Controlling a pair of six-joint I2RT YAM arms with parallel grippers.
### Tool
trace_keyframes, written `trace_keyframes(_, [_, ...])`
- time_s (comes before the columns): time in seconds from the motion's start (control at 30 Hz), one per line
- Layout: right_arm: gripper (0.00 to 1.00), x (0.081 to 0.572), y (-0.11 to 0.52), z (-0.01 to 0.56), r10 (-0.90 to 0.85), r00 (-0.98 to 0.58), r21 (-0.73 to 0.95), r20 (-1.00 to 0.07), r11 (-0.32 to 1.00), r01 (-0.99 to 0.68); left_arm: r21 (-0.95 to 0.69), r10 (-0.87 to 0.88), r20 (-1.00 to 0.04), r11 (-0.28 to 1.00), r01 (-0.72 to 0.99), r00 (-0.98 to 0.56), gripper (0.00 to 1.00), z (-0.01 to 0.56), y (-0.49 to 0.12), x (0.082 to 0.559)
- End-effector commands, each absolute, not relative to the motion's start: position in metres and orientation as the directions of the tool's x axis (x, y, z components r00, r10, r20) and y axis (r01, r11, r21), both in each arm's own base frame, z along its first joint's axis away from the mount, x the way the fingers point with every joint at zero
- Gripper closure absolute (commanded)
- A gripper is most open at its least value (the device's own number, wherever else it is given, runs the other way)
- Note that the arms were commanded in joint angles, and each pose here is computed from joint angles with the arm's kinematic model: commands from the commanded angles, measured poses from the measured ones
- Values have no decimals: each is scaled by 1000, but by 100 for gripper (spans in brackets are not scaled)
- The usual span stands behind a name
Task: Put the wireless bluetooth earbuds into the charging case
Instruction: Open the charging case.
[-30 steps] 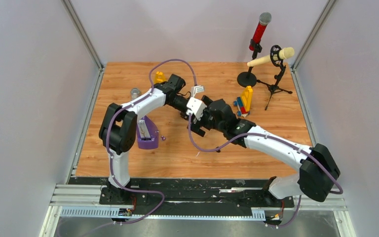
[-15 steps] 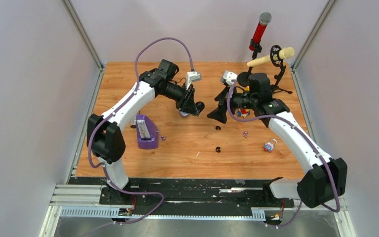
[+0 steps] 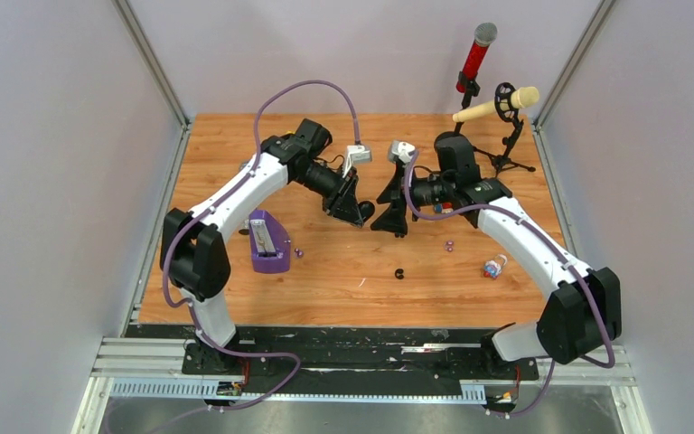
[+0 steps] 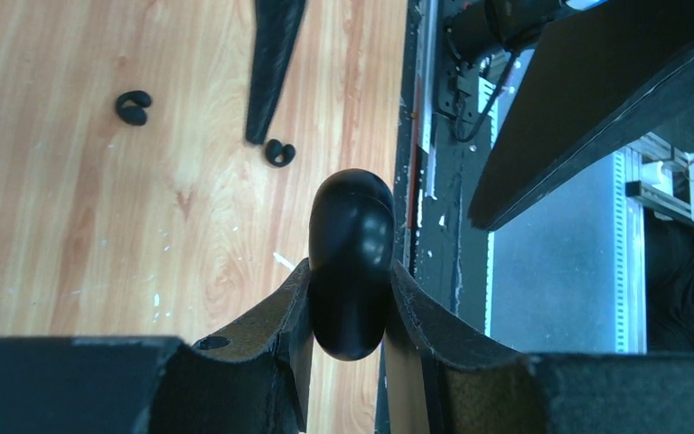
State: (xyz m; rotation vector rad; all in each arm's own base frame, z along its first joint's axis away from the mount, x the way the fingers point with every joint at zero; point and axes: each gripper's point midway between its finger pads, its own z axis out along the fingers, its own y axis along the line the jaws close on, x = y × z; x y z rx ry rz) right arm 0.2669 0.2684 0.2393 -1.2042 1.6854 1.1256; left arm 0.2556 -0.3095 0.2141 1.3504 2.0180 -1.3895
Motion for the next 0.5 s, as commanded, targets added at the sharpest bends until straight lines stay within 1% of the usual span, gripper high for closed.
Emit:
trace_keyframes(0.0, [19,269,277,234,-303,-210,177,-930,135,-975,-550,517,-723,-29,834,-459,73,216,-319,238])
trace_keyframes(0.13, [21,273,278,228,-315,-211,172,-926,146,-974,-554,523,-723,-51,831,-451,73,215,-321,233])
trace_keyframes(0.2, [29,272,279,227,-315,-210,172,-926,143,-975,-558,529,-720,-59,828,-448,73,213,-323,230])
trace_keyframes(0.4, [56,267,280,225,-322,-184,152,-929,122,-981,-564,535,-716,-65,824,-448,72,211,-325,229])
trace_keyframes(0.47, [63,264,280,226,-320,-178,148,-931,114,-982,-562,539,-715,-65,824,-445,72,210,-325,228])
